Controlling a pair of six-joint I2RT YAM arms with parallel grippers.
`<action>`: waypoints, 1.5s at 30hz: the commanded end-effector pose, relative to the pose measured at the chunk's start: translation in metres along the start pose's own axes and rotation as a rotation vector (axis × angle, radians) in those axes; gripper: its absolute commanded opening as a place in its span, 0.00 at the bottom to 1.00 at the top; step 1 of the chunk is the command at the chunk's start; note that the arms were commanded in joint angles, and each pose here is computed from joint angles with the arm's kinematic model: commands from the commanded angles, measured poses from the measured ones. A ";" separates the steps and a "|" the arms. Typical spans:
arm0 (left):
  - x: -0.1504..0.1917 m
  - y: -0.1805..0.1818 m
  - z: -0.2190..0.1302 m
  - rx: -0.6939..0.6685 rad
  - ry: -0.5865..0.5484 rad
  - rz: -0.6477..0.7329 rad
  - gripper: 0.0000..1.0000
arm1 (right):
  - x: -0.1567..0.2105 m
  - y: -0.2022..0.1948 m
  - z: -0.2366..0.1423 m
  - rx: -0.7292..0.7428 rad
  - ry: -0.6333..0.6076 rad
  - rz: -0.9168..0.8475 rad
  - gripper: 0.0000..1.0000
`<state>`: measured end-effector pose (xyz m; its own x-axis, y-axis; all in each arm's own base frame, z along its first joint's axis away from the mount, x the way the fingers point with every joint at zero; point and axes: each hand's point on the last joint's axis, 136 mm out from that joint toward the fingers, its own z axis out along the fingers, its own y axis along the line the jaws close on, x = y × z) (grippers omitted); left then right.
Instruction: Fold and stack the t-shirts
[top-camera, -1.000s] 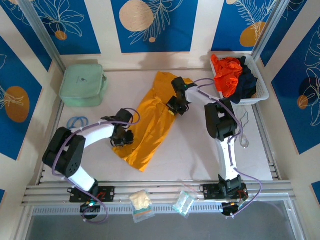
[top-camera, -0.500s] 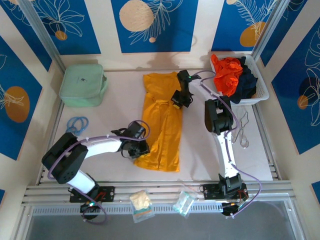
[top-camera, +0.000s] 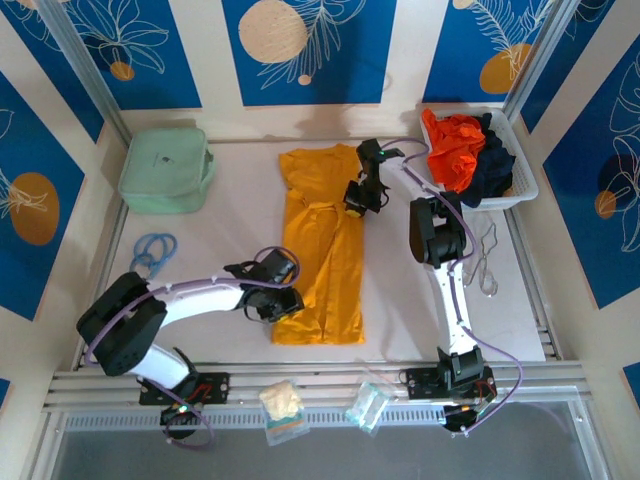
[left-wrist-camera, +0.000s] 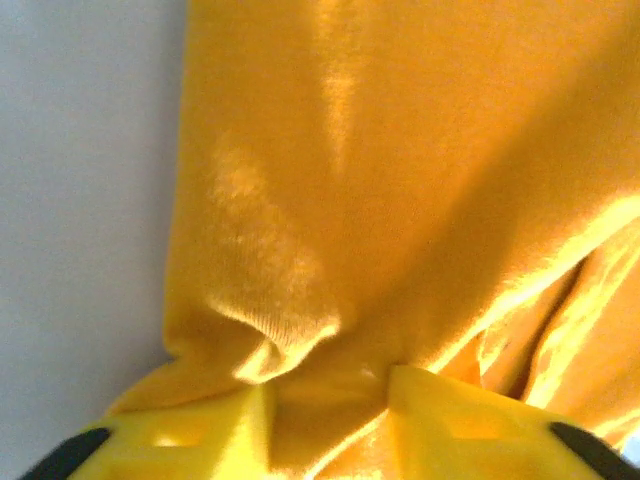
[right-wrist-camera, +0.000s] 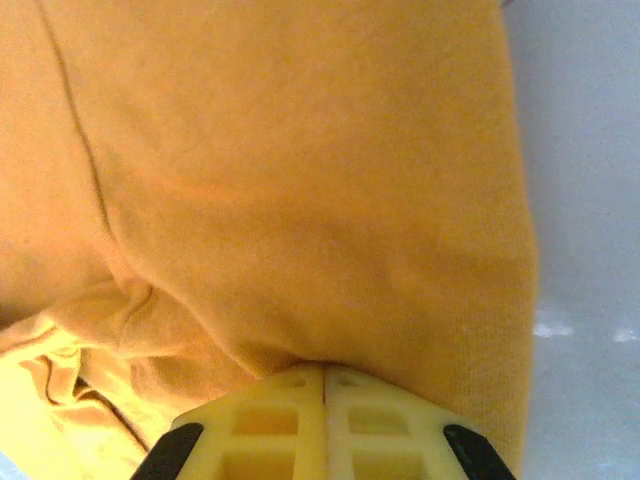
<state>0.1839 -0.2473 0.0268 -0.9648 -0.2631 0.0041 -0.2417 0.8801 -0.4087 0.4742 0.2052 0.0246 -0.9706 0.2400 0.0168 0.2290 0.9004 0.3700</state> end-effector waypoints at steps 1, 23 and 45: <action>-0.018 -0.004 -0.026 -0.090 -0.097 0.096 0.52 | -0.004 0.025 -0.046 -0.056 -0.104 -0.149 0.00; -0.088 -0.196 -0.278 0.062 -1.267 1.536 0.99 | 0.258 0.043 -0.294 -0.069 -0.966 -1.702 0.67; 0.045 0.000 -0.142 -0.175 -0.324 2.765 0.84 | 0.377 -0.071 -0.129 -0.140 -0.111 -2.487 0.69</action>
<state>0.1352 -0.2243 0.1848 0.7463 0.6297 -0.2157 0.5788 -0.4539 0.6774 0.0915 0.1861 0.1344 0.5766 -0.7166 -0.3924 -0.8138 -0.4612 -0.3537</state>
